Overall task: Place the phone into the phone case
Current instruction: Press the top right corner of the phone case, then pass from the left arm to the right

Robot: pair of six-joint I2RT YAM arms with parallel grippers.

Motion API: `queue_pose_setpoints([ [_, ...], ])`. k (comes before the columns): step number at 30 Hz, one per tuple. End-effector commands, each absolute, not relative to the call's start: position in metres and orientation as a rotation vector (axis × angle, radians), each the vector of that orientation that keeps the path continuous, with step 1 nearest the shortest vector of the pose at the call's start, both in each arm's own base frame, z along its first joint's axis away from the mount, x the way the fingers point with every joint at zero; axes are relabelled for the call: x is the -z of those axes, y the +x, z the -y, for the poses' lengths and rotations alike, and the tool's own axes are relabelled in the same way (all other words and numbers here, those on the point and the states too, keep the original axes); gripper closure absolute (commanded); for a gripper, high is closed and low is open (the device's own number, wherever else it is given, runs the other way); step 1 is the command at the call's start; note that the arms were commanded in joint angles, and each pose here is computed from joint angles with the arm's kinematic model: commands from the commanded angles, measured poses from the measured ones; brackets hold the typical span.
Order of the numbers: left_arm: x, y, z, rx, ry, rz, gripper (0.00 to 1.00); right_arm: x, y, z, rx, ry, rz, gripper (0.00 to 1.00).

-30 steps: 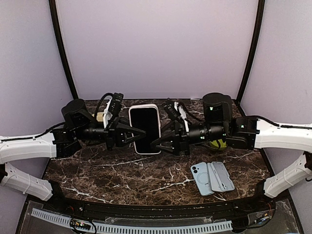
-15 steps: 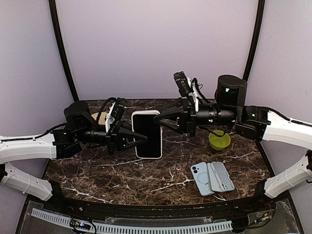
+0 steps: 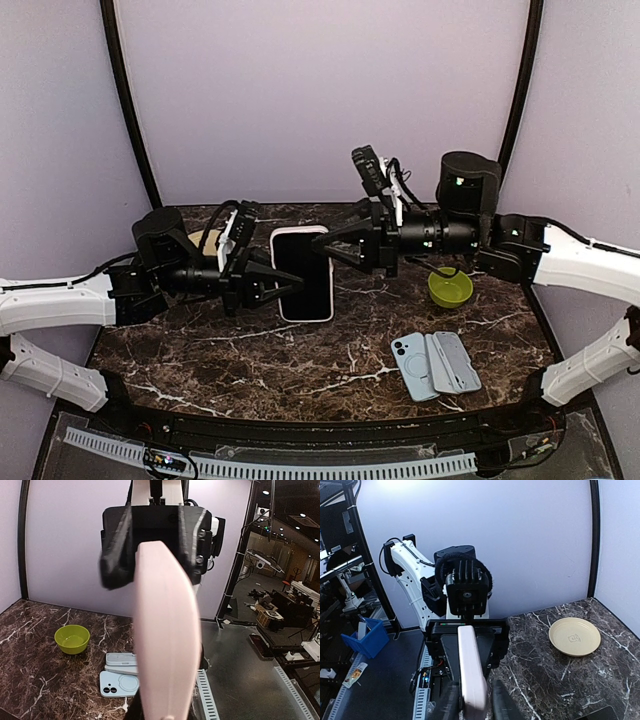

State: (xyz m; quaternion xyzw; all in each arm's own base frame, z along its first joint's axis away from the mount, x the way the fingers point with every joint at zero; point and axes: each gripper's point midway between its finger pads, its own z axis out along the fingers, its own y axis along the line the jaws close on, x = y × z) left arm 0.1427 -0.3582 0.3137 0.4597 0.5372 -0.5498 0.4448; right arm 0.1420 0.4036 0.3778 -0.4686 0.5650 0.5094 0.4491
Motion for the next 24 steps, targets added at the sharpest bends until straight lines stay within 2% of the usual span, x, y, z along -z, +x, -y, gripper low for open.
queue_pose_setpoints([
  [1, -0.350, 0.140, 0.352, 1.331, 1.095, -1.202, 1.00, -0.377, 0.148, -0.396, -1.226, -1.114, -1.402, 0.47],
  [3, -0.352, 0.139, 0.352, 1.330, 1.095, -1.192, 1.00, -0.371, 0.147, -0.394, -1.230, -1.108, -1.420, 0.46],
  [7, -0.352, 0.140, 0.352, 1.328, 1.093, -1.192, 1.00, -0.357, 0.147, -0.395, -1.254, -1.106, -1.460, 0.53],
  [13, -0.352, 0.141, 0.352, 1.324, 1.088, -1.194, 1.00, -0.353, 0.145, -0.397, -1.286, -1.104, -1.465, 0.90],
  [15, -0.352, 0.142, 0.352, 1.318, 1.085, -1.197, 1.00, -0.355, 0.146, -0.396, -1.283, -1.096, -1.460, 0.99],
  [16, -0.352, 0.142, 0.351, 1.317, 1.083, -1.199, 1.00, -0.355, 0.146, -0.396, -1.284, -1.095, -1.459, 1.00],
  [21, -0.351, 0.144, 0.351, 1.305, 1.075, -1.203, 1.00, -0.355, 0.147, -0.395, -1.287, -1.091, -1.463, 1.00],
  [24, -0.355, 0.147, 0.348, 1.290, 1.043, -1.196, 1.00, -0.350, 0.150, -0.394, -1.284, -1.066, -1.489, 0.60],
])
